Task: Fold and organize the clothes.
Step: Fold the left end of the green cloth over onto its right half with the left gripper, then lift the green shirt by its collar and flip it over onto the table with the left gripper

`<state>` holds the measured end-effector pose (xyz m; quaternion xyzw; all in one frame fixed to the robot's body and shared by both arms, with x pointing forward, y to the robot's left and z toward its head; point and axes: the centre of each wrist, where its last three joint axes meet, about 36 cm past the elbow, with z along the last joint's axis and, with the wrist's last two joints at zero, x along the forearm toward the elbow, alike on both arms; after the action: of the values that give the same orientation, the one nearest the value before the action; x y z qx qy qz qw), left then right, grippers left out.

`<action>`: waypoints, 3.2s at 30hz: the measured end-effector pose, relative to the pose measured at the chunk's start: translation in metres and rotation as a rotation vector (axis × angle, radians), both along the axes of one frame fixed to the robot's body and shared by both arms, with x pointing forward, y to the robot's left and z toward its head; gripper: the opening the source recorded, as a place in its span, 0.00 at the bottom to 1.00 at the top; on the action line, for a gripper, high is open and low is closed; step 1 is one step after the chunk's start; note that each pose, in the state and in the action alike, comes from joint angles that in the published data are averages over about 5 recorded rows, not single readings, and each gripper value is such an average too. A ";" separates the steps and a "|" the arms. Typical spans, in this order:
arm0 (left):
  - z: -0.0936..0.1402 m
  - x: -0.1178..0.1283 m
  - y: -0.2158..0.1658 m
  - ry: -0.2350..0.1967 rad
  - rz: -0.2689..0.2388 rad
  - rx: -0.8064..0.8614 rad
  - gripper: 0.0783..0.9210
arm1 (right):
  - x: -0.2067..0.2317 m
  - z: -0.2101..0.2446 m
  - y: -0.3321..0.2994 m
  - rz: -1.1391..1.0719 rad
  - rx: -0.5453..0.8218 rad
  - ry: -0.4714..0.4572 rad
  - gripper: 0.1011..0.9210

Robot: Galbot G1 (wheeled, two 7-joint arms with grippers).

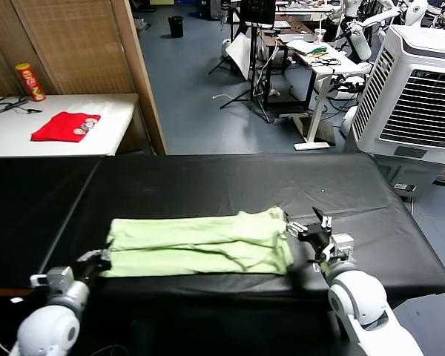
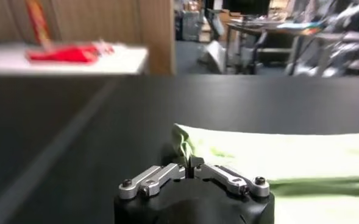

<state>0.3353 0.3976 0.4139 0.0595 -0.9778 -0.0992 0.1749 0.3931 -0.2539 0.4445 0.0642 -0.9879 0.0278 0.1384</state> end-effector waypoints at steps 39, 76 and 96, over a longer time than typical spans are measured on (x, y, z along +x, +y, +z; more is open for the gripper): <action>0.027 0.045 -0.236 0.087 -0.289 -0.696 0.09 | -0.022 -0.021 0.009 -0.061 -0.022 0.033 0.85; -0.006 0.022 -0.129 -0.021 -0.142 -0.413 0.85 | 0.003 -0.056 0.103 0.340 -0.165 -0.013 0.85; -0.026 0.029 -0.101 0.087 -0.002 -0.932 0.81 | -0.018 -0.026 0.088 0.240 -0.005 -0.145 0.85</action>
<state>0.3647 0.2970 0.3877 -0.0307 -0.9098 0.3480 0.2239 0.3751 -0.1656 0.4188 0.1793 -0.9805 0.0511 0.0627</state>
